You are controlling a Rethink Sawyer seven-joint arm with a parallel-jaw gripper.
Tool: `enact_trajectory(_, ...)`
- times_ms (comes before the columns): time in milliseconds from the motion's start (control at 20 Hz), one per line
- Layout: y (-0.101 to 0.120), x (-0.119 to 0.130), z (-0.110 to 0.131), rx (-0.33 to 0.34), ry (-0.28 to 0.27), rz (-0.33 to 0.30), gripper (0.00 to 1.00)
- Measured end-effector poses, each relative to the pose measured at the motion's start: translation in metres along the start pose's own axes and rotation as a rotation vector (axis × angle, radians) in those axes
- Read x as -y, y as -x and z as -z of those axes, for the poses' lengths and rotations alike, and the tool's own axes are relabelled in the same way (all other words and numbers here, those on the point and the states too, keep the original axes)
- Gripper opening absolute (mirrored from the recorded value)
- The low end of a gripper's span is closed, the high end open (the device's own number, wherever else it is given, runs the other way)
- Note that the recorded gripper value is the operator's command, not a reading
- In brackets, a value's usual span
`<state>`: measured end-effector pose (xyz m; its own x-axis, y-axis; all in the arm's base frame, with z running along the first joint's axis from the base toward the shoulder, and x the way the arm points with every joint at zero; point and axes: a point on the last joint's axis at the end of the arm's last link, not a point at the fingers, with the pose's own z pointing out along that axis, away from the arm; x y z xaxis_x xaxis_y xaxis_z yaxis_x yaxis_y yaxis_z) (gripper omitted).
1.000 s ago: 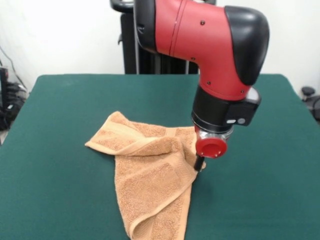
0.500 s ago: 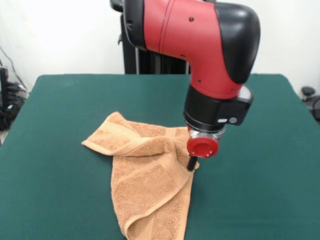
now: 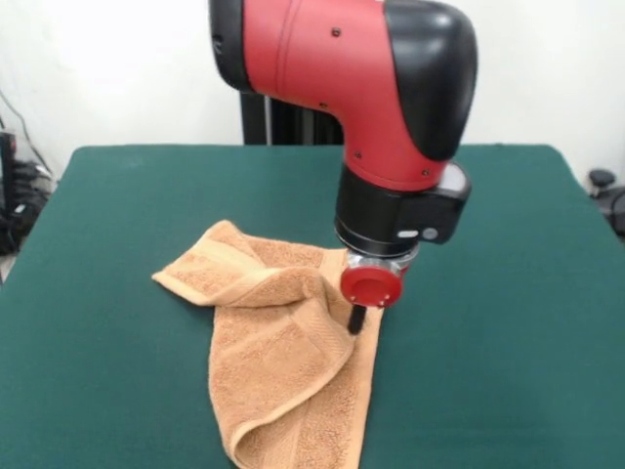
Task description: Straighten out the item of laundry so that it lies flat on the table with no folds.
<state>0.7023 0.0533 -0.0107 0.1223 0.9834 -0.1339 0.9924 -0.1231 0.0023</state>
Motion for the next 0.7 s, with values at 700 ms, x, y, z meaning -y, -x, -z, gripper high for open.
enact_trajectory(700,0.046,-0.02,0.012,-0.041,0.021,-0.071,0.0)
